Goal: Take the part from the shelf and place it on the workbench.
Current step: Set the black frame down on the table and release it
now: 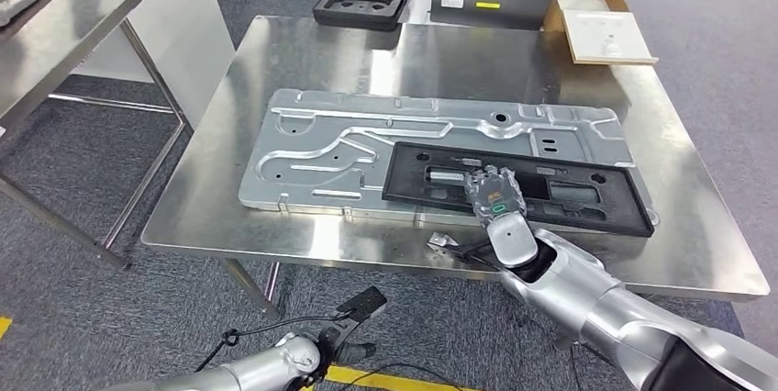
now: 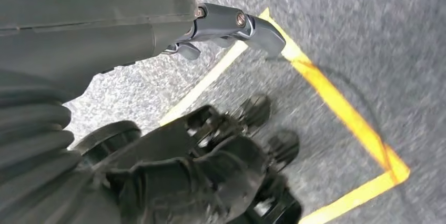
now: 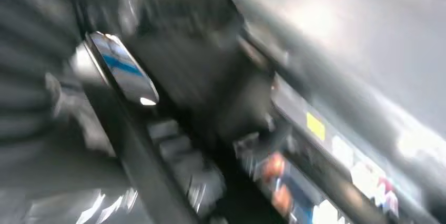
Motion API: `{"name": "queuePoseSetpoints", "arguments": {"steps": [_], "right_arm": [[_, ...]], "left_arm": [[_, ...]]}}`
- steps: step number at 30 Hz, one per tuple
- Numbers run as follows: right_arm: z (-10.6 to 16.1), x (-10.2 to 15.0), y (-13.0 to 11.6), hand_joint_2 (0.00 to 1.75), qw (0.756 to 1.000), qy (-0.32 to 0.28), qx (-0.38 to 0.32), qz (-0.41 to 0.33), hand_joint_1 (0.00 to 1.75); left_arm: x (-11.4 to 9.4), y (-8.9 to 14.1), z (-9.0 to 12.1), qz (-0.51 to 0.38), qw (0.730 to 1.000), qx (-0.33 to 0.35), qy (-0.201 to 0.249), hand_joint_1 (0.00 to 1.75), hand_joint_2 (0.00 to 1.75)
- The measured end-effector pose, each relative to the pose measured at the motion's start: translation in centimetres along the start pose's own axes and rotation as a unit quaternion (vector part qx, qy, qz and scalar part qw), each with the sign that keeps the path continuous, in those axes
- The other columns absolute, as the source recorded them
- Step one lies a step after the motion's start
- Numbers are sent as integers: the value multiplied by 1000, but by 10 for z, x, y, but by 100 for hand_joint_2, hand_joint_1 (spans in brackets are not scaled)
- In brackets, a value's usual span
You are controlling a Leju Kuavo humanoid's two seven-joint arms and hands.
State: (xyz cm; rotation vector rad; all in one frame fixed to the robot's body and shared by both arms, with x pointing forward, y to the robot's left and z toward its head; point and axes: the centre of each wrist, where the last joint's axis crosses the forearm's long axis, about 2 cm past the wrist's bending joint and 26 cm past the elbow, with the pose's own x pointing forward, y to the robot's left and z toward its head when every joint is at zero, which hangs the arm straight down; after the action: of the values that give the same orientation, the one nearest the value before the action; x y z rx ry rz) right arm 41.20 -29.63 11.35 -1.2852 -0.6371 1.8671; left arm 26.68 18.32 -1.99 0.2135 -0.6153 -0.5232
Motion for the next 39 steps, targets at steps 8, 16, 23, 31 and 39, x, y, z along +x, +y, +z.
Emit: {"name": "queuePoseSetpoints", "arguments": {"steps": [8,16,23,31,39], "right_arm": [[9,8,-4,0,980,26,-138,-143,0],[34,11,-47,0,919,2,-250,-306,0],[68,3,-93,0,737,-152,-264,-603,0],[114,6,-134,0,553,-300,-333,-702,0],[170,45,-143,0,363,-407,-369,-753,0]], "left_arm": [[-10,6,-2,1,999,6,37,0,0],[-24,17,-5,10,999,11,44,0,0],[-37,24,-7,22,998,21,46,0,0],[-47,27,-7,31,998,24,46,0,0],[-57,29,-7,39,998,32,48,0,0]]}}
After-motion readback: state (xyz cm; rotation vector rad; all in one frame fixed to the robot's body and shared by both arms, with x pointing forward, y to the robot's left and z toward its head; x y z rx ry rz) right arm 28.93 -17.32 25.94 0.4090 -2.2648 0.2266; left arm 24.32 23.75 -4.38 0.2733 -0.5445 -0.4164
